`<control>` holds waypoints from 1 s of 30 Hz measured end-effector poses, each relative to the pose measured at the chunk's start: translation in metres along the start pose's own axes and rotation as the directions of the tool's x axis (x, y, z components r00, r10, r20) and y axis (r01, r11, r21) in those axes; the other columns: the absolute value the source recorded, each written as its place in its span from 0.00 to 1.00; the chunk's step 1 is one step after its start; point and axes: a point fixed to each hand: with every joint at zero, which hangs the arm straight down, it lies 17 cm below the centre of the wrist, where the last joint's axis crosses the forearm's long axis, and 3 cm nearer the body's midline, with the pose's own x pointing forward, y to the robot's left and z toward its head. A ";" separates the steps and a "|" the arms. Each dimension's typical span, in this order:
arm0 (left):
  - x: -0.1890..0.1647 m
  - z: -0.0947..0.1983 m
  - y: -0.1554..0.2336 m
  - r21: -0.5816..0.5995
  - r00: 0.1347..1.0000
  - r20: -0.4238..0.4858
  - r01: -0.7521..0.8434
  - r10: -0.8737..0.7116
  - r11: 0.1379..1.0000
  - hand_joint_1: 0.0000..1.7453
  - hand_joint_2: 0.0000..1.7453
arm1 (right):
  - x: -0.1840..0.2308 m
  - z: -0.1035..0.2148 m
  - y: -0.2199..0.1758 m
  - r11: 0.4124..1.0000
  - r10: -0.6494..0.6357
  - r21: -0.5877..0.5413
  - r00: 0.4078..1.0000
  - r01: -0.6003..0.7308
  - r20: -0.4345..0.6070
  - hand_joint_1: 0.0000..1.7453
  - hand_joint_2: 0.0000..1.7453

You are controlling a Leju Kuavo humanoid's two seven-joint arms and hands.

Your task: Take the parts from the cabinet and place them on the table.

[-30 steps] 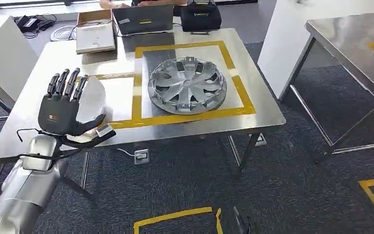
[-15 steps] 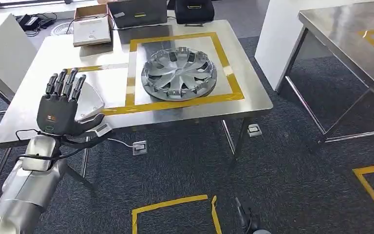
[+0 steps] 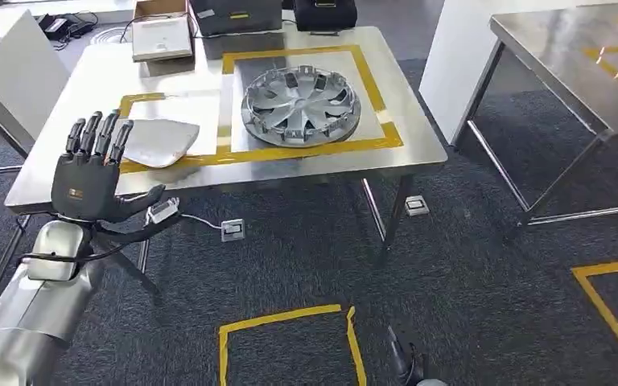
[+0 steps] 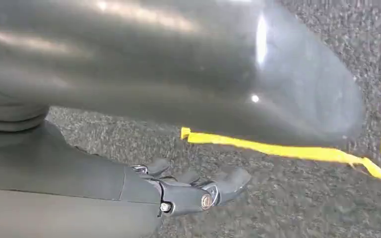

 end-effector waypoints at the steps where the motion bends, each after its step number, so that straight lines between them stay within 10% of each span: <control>1: 0.000 -0.001 0.000 0.001 1.000 0.001 0.001 -0.001 1.000 0.00 0.00 | -0.002 0.001 0.000 1.000 0.000 0.000 1.000 0.000 -0.003 0.00 0.00; 30: -0.010 0.005 -0.009 -0.032 1.000 0.006 0.005 -0.004 0.999 0.00 0.00 | 0.003 -0.001 -0.001 1.000 -0.005 0.000 1.000 0.005 0.008 0.00 0.00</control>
